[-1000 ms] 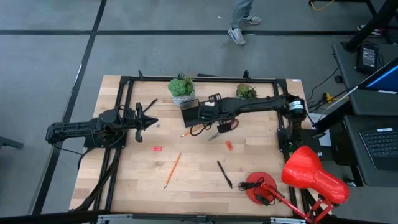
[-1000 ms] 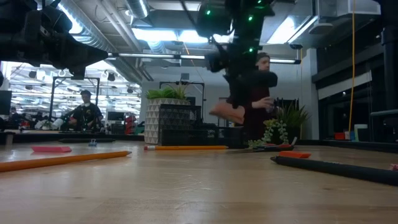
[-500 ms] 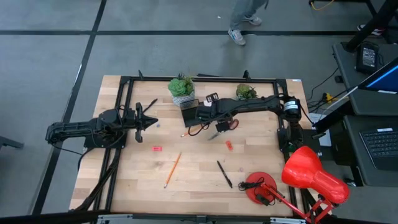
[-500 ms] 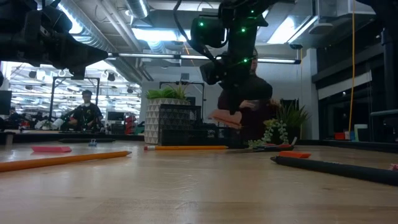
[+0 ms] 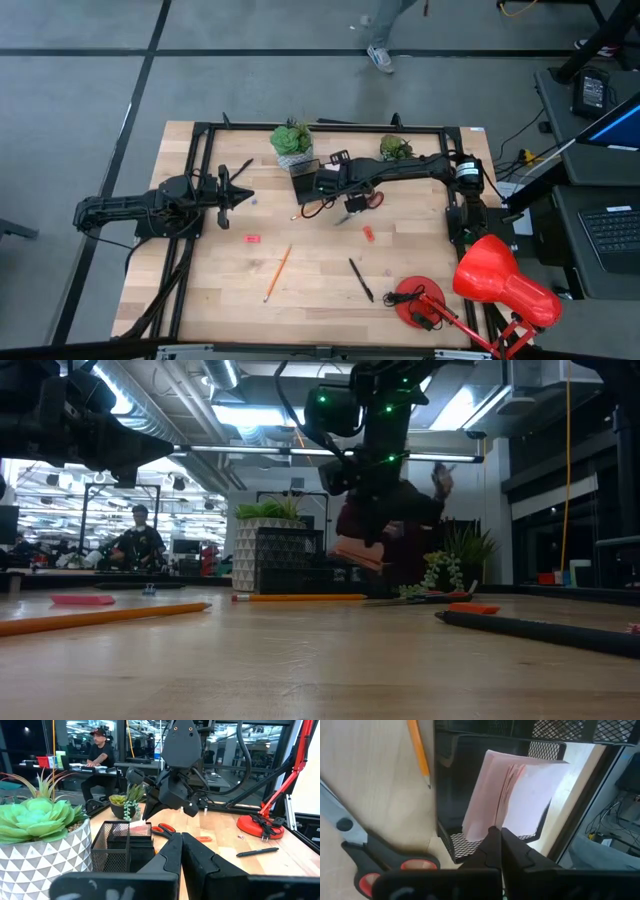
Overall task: Pick and place office supplies into organizer
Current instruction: Put the pink sticky notes into the black desk organizer
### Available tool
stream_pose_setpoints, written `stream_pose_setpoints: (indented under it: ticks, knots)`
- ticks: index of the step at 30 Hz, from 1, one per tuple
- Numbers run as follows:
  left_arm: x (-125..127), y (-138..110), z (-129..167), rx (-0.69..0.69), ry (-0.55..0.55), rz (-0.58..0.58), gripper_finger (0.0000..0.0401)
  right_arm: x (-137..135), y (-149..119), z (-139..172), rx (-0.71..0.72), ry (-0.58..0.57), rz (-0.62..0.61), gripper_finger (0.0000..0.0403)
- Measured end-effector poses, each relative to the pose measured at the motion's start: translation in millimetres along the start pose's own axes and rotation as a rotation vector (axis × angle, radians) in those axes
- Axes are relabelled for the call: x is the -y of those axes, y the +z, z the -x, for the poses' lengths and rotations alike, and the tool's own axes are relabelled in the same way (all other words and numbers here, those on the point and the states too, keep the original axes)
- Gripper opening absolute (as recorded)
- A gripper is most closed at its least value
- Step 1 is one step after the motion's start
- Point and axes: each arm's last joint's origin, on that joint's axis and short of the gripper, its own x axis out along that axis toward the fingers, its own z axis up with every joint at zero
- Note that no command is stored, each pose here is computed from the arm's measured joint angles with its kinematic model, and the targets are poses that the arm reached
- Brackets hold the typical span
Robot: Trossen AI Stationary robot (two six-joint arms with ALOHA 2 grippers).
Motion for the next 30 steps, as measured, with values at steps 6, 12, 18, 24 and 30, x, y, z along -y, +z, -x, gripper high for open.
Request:
stream_pose_setpoints:
  ticks: [6, 12, 18, 24, 30]
  knots:
    - [0.0, 0.0, 0.0, 0.000, 0.000, 0.000, 0.0004, 4.3, -1.8, -2.7, 0.007, 0.012, -0.017, 0.0000]
    - [0.0, 0.1, 0.0, 0.000, 0.000, 0.000, 0.0004, 5.3, -2.1, -3.3, 0.010, 0.016, -0.024, 0.0000]
    - [0.0, 0.1, 0.0, 0.000, 0.000, 0.000, 0.0004, 2.0, -0.4, -8.2, 0.010, 0.045, -0.015, 0.0000]
    - [0.0, 0.1, 0.0, 0.000, 0.000, 0.003, 0.0004, -0.6, -0.4, -13.9, 0.001, 0.046, -0.010, 0.0000]
    - [0.0, 0.1, 0.0, 0.000, 0.000, 0.003, 0.0004, -5.0, -5.4, -25.5, -0.034, 0.061, -0.003, 0.0000]
